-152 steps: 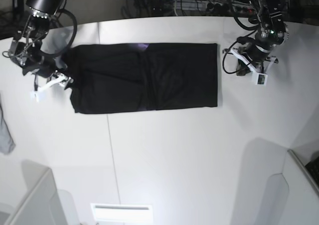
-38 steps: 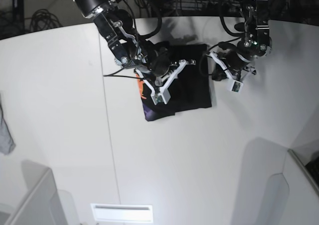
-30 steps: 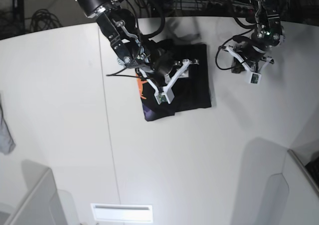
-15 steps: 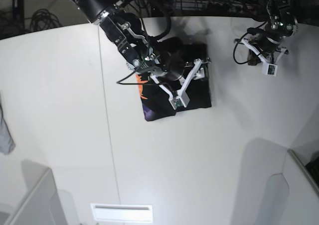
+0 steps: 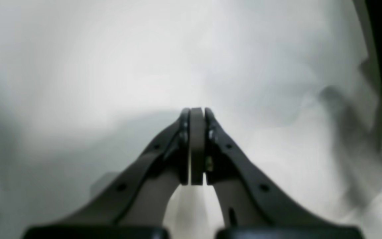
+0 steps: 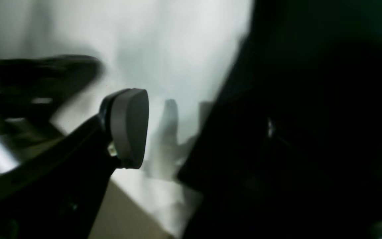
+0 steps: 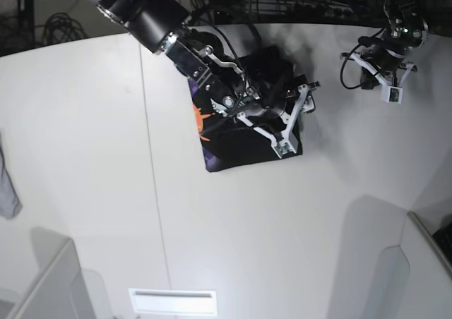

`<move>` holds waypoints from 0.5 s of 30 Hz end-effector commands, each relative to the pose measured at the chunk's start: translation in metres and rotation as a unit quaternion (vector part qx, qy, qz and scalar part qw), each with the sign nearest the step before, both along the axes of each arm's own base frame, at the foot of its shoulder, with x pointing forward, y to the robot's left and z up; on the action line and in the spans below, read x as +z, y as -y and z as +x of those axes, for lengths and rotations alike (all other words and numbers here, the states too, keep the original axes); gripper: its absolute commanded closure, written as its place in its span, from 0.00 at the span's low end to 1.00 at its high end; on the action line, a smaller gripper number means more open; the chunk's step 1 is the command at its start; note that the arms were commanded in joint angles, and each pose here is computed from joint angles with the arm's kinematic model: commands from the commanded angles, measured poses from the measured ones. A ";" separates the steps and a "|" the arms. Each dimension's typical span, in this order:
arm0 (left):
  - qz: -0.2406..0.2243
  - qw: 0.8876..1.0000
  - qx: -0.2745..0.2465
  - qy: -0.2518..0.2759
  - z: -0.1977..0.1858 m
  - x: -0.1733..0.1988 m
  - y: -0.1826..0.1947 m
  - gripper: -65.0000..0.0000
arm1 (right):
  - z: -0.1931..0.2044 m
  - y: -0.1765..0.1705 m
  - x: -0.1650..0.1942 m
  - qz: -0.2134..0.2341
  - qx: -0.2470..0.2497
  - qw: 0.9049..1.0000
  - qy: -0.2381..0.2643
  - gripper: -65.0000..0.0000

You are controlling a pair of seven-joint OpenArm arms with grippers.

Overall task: Fold the T-shirt properly
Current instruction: 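Fold the held end with the right gripper over onto the stack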

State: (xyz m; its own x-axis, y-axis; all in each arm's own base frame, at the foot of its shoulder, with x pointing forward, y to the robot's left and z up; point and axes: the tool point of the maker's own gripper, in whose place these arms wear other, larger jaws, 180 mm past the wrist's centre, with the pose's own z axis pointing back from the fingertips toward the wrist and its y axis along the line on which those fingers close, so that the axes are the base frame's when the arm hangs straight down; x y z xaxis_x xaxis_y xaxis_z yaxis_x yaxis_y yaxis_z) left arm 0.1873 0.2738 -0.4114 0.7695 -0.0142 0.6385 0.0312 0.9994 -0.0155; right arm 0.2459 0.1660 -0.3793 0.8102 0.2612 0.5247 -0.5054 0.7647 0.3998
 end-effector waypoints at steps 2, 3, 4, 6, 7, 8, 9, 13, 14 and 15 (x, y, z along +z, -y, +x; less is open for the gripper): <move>0.004 1.000 -0.004 0.014 0.004 0.008 -0.003 1.00 | 0.009 -0.023 0.025 0.023 0.022 0.999 0.034 0.38; 0.004 1.000 -0.004 0.014 0.004 0.008 -0.003 1.00 | 0.007 -0.027 0.027 0.022 0.032 0.998 0.039 0.38; 0.005 1.000 -0.001 0.015 0.004 0.008 -0.005 1.00 | 0.005 -0.030 0.030 0.021 0.041 0.998 0.045 0.38; 0.009 1.000 0.005 0.017 0.004 0.010 -0.010 1.00 | 0.001 -0.036 0.034 0.022 0.056 0.997 0.052 0.38; 0.009 1.000 0.006 0.017 0.003 0.010 -0.011 1.00 | -0.003 -0.038 0.039 0.025 0.064 0.996 0.055 0.38; 0.010 1.000 0.007 0.018 0.003 0.011 -0.012 1.00 | -0.006 -0.040 0.043 0.029 0.070 0.996 0.057 0.38; 0.011 1.000 0.009 0.018 0.003 0.011 -0.014 1.00 | -0.008 -0.042 0.051 0.036 0.075 0.995 0.062 0.38; 0.012 1.000 0.011 0.018 0.003 0.011 -0.015 1.00 | -0.010 -0.040 0.085 0.068 0.082 0.990 0.097 0.38; 0.012 1.000 0.010 0.019 0.003 0.012 -0.014 1.00 | -0.009 -0.038 0.095 0.077 0.084 0.987 0.111 0.38; 0.012 1.000 0.007 0.020 0.004 0.012 -0.013 1.00 | -0.008 -0.035 0.105 0.086 0.084 0.985 0.124 0.38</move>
State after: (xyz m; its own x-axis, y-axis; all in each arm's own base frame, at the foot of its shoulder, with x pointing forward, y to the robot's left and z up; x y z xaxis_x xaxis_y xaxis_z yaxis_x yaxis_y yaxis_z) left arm 0.1852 0.2848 -0.4083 0.7663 -0.0019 0.6425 0.0041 1.0000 -0.0020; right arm 0.2298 0.1969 -0.2903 0.6340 0.3006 0.7125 -0.7044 0.6047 0.3716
